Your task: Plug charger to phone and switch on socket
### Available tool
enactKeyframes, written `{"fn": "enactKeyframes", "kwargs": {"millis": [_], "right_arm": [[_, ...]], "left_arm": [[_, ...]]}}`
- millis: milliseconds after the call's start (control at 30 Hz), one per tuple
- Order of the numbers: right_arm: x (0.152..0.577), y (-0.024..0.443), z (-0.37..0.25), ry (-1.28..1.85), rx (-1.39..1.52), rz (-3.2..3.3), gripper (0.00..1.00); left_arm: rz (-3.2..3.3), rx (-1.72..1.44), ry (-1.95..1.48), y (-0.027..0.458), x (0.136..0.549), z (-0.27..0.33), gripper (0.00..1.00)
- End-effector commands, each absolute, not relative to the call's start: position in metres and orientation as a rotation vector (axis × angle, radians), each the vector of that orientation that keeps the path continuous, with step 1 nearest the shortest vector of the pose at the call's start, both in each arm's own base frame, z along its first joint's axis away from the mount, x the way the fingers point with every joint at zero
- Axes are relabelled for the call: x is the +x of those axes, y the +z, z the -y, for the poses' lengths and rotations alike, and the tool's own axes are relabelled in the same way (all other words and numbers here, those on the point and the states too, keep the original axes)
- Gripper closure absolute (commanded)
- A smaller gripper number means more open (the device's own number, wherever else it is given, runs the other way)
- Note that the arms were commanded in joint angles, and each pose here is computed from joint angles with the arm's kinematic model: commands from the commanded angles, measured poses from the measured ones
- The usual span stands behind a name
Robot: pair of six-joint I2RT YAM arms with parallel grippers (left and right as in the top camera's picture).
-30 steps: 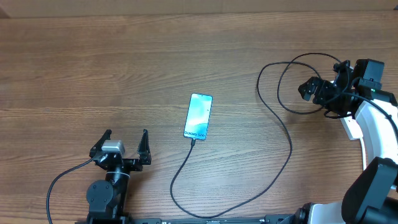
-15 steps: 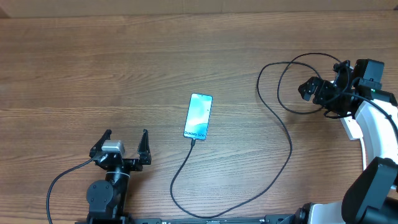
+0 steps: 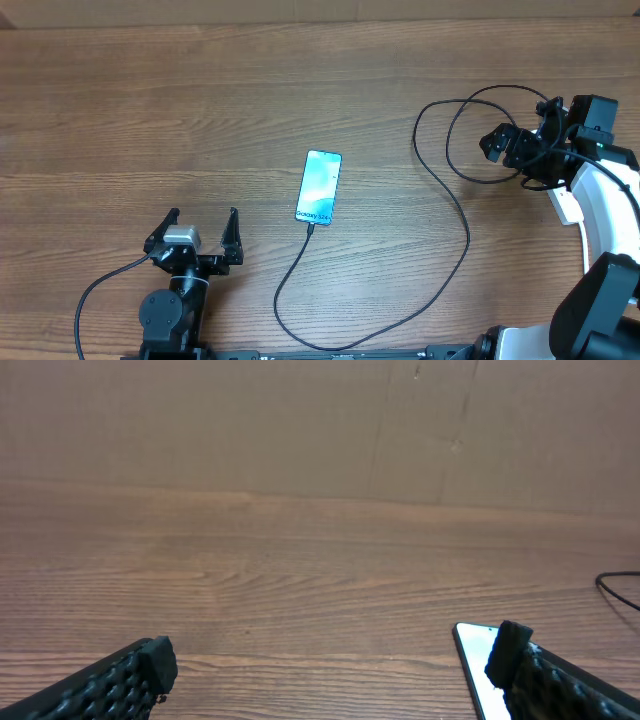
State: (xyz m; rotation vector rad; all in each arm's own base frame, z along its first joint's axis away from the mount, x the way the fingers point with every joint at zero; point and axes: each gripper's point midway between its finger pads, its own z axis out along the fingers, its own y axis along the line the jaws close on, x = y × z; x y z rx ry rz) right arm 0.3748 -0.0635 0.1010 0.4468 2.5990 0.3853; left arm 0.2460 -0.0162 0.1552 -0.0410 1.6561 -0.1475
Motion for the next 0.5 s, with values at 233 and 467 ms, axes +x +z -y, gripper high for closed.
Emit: {"fn": "enactKeyframes", "kwargs": {"millis": [233, 467], "right_arm": [[0.379, 0.116, 0.065, 0.363, 0.424, -2.561, 0.00], [0.375, 0.163, 0.064, 0.326, 0.374, -2.443, 0.00]], "left_arm": [[-1.650, -0.035, -0.124, 0.156, 0.246, 0.014, 0.01], [-1.650, -0.034, -0.124, 0.156, 0.246, 0.014, 0.00]]}}
